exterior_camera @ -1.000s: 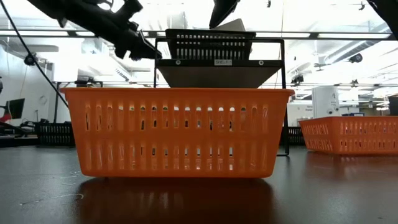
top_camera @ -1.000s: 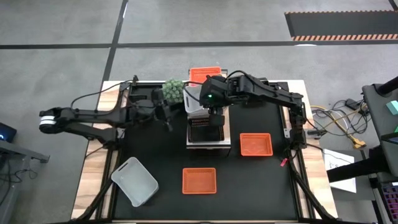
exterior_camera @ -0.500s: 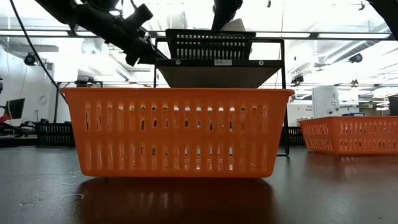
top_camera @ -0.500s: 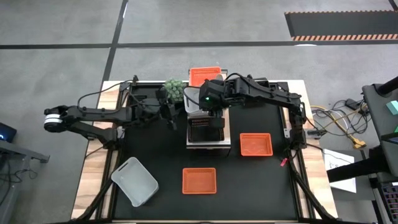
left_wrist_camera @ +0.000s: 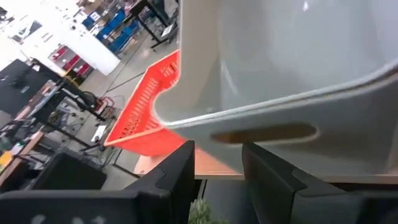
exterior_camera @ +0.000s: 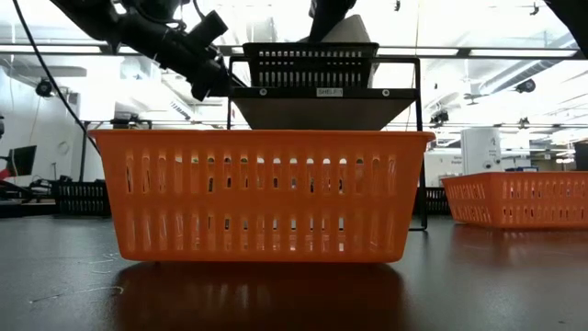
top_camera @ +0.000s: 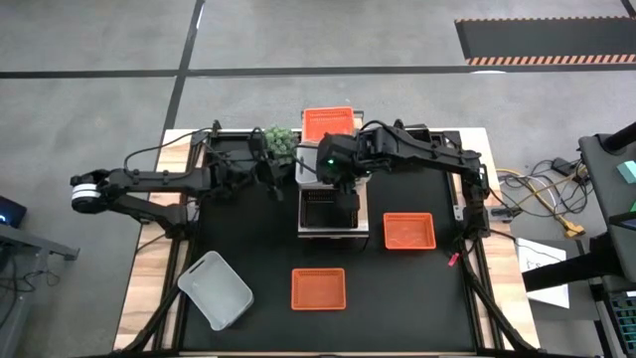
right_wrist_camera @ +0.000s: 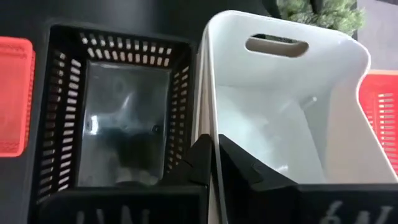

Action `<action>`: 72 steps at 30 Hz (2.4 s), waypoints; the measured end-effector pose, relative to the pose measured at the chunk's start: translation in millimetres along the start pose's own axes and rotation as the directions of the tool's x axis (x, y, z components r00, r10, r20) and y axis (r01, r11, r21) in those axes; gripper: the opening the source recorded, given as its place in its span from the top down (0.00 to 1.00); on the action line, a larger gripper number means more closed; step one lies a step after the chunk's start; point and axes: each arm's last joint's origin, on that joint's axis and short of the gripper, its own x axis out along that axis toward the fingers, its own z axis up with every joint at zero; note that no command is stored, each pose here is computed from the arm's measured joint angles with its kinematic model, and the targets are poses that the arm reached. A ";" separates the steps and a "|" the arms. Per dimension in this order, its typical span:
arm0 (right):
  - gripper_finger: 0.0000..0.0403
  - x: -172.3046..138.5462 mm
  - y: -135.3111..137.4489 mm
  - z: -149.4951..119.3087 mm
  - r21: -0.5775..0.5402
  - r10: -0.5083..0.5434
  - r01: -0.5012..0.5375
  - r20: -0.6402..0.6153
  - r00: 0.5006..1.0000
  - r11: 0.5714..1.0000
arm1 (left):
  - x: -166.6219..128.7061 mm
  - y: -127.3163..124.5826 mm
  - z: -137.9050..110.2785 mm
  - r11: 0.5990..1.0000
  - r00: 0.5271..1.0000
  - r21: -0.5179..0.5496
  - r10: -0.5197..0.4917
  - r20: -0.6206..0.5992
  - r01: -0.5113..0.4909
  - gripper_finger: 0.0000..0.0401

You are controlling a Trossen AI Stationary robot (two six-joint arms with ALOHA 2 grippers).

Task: Stack baskets on shelf by color
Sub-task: Stack the right gray bin into the gray bin on the shelf

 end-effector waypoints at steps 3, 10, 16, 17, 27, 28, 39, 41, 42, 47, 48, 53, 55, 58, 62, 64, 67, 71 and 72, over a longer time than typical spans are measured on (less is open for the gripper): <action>0.98 -1.0 -0.8 1.2 -0.014 -0.007 0.008 0.016 1.000 1.000 | 3.6 1.7 -3.8 1.000 1.000 -0.003 -0.029 0.002 0.029 0.70; 0.98 -10.3 -1.6 0.4 -0.012 -0.016 0.017 0.045 0.999 1.000 | 19.3 0.2 -12.5 0.999 0.999 -0.008 -0.040 -0.011 0.040 0.70; 0.98 -30.6 -4.4 -2.8 0.001 -0.077 0.077 0.095 0.992 0.997 | 27.7 -1.2 -15.7 0.999 0.999 0.012 -0.044 -0.032 0.044 0.70; 0.98 -34.9 -5.0 -3.2 0.005 -0.085 0.085 0.110 0.990 0.996 | 27.8 -0.5 -15.2 0.999 0.999 0.011 -0.040 -0.029 0.041 0.70; 0.98 -54.1 -7.0 0.1 0.003 -0.043 0.044 0.267 0.963 0.999 | 24.6 3.7 -13.6 1.000 0.999 0.005 -0.025 -0.019 0.026 0.70; 0.98 -53.2 -6.4 0.3 -0.002 -0.039 0.041 0.271 0.962 0.999 | 24.5 3.7 -13.7 1.000 0.999 0.006 -0.026 -0.019 0.026 0.70; 0.98 -37.0 7.4 -6.6 -0.044 -0.017 0.036 0.367 0.930 0.998 | 17.8 5.8 -13.8 1.000 1.000 0.004 -0.016 -0.019 0.016 0.70; 0.98 -39.3 8.6 -13.0 -0.038 -0.027 0.046 0.404 0.914 0.998 | 15.4 6.2 -14.1 1.000 1.000 0.004 -0.020 -0.025 0.020 0.70; 0.98 -41.0 9.3 -17.2 -0.034 -0.032 0.051 0.421 0.907 0.998 | 14.7 6.2 -14.4 1.000 1.000 0.004 -0.019 -0.024 0.019 0.70; 0.98 -42.0 9.3 -35.5 0.013 -0.066 0.069 0.490 0.869 0.998 | 11.7 6.9 -14.6 1.000 1.000 0.001 -0.015 -0.017 0.015 0.70; 0.98 -40.0 9.1 -39.2 0.021 -0.068 0.066 0.484 0.873 0.998 | 11.5 6.9 -14.5 1.000 1.000 0.001 -0.015 -0.016 0.015 0.70; 0.98 -24.1 7.2 -49.7 0.052 -0.075 0.058 0.442 0.894 0.997 | 10.5 7.5 -13.8 1.000 1.000 -0.022 -0.014 -0.012 0.013 0.70; 0.98 -20.5 5.6 -49.5 0.061 -0.077 0.056 0.439 0.895 0.997 | 9.8 7.5 -13.3 1.000 1.000 -0.023 -0.014 -0.009 0.014 0.70; 0.98 -13.9 4.2 -48.5 0.058 -0.076 0.056 0.423 0.903 0.997 | 9.2 7.8 -12.9 1.000 1.000 -0.025 -0.017 -0.004 0.017 0.70; 0.98 -7.7 4.5 -49.1 0.052 -0.069 0.053 0.394 0.916 0.997 | 8.9 5.0 -13.5 0.998 0.998 -0.019 -0.060 -0.003 0.060 0.70; 0.98 -7.2 4.9 -49.8 0.050 -0.066 0.051 0.386 0.920 0.997 | 8.5 3.4 -12.6 0.996 0.996 -0.017 -0.086 0.013 0.086 0.70; 0.98 -6.7 5.3 -50.9 0.048 -0.062 0.048 0.374 0.925 0.998 | 8.0 1.3 -12.5 0.993 0.993 -0.012 -0.118 0.010 0.118 0.70; 0.98 -6.5 5.3 -51.3 0.042 -0.061 0.049 0.371 0.927 0.998 | 7.0 0.8 -10.8 0.992 0.992 -0.010 -0.122 0.017 0.122 0.70; 0.98 -6.5 5.3 -51.3 0.040 -0.062 0.050 0.370 0.927 0.998 | 6.9 0.9 -10.6 0.992 0.992 -0.011 -0.125 0.022 0.126 0.70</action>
